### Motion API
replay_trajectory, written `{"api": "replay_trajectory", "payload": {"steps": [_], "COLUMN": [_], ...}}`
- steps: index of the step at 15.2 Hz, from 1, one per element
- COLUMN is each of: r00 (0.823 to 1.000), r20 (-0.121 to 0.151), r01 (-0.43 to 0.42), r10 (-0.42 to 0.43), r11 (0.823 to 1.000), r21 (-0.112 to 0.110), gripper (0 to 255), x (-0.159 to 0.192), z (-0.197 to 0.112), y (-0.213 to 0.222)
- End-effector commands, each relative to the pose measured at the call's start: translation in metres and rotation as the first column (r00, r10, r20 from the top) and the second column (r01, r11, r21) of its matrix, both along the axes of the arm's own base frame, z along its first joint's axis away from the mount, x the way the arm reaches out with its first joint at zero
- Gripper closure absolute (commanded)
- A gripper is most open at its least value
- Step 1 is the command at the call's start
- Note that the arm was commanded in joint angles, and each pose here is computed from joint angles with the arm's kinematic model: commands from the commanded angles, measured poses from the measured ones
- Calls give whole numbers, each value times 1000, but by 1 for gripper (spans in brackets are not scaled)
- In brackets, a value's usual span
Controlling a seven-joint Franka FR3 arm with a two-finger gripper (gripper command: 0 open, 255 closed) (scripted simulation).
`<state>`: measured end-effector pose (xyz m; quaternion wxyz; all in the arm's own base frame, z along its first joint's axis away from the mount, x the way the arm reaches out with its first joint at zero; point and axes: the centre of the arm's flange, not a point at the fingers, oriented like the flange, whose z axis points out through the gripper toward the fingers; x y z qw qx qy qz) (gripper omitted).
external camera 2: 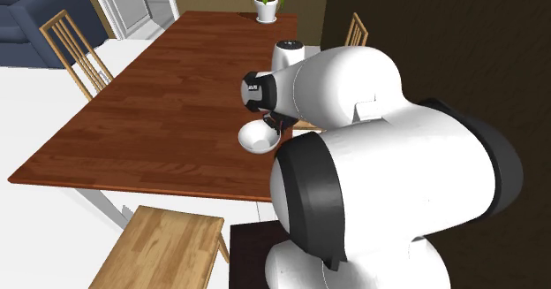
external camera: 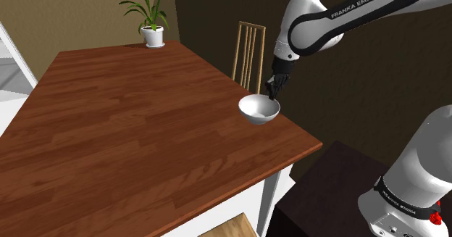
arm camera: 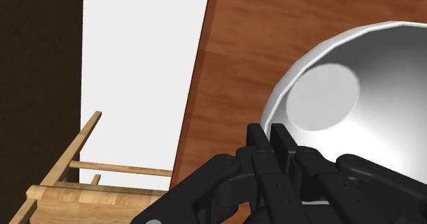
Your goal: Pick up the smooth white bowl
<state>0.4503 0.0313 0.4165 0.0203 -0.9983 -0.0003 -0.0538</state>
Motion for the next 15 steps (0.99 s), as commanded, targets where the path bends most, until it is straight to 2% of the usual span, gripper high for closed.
{"api": "replay_trajectory", "payload": {"steps": [1,13,15], "r00": [1000,1000,1000], "r20": [0,0,0], "r01": [0,0,0], "r10": [0,0,0], "r11": [1000,1000,1000], "r21": [0,0,0], "gripper": [255,255,255], "x": [0,0,0], "z": [9,73,73], "y": [-1,-1,-1]}}
